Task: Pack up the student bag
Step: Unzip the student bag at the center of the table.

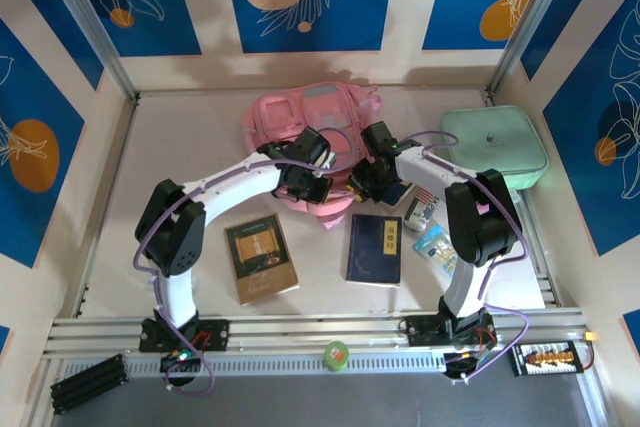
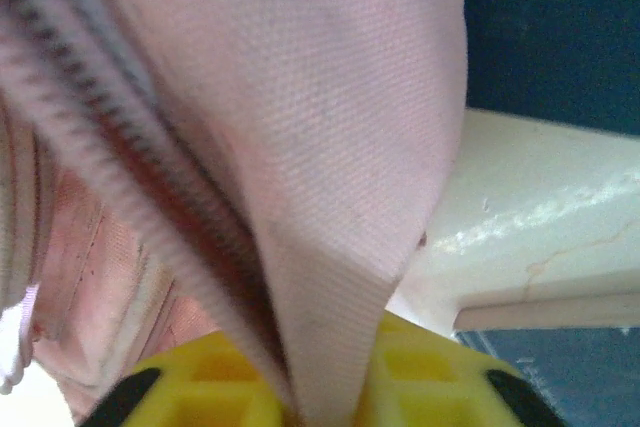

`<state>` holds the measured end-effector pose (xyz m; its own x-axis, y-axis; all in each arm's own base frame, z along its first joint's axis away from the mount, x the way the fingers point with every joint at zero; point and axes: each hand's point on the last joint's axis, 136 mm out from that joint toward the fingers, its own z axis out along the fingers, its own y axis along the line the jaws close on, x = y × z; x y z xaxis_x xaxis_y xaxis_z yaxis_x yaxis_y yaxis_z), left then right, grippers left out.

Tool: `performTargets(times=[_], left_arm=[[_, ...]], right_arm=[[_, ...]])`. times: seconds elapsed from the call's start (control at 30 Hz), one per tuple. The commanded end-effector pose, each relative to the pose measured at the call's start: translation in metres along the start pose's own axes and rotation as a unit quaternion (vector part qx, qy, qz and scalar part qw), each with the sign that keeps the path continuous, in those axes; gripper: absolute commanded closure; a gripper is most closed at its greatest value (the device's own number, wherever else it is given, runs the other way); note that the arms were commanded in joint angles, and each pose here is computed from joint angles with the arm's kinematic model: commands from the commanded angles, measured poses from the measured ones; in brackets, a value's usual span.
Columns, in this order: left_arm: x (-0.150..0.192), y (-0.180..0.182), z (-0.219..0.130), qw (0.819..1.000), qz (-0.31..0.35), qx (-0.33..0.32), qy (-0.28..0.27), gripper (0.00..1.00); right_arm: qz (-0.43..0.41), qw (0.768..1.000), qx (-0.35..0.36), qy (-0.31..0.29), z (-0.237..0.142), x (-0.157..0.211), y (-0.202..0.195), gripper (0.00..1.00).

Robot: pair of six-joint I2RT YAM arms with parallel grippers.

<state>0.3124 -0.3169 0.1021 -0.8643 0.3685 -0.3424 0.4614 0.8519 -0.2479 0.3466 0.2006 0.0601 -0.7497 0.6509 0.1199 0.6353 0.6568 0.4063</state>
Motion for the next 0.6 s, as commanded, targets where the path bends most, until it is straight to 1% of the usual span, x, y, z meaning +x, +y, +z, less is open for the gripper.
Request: performTargets(times=[0.0, 0.1, 0.23, 0.4, 0.47, 0.57], left_arm=[[0.025, 0.029, -0.015, 0.996, 0.027, -0.074, 0.030, 1.00], [0.034, 0.048, -0.019, 0.994, 0.022, -0.101, 0.036, 1.00], [0.038, 0.068, -0.027, 0.992, 0.009, -0.124, 0.030, 1.00], [0.041, 0.090, -0.032, 0.991, -0.004, -0.135, 0.023, 1.00], [0.041, 0.099, -0.035, 0.990, -0.003, -0.139, 0.016, 1.00], [0.040, 0.111, -0.036, 0.989, 0.015, -0.144, -0.003, 1.00]], right_arm=[[-0.011, 0.999, 0.004, -0.038, -0.016, -0.017, -0.004, 0.92], [-0.025, 0.998, -0.005, -0.055, -0.027, -0.022, 0.001, 0.95], [-0.041, 0.997, -0.020, -0.063, -0.039, -0.022, 0.010, 0.96], [-0.053, 0.996, -0.040, -0.060, -0.049, -0.021, 0.018, 0.97], [-0.072, 0.994, -0.056, -0.062, -0.053, -0.020, 0.024, 0.99], [-0.090, 0.991, -0.066, -0.067, -0.059, -0.019, 0.028, 1.00]])
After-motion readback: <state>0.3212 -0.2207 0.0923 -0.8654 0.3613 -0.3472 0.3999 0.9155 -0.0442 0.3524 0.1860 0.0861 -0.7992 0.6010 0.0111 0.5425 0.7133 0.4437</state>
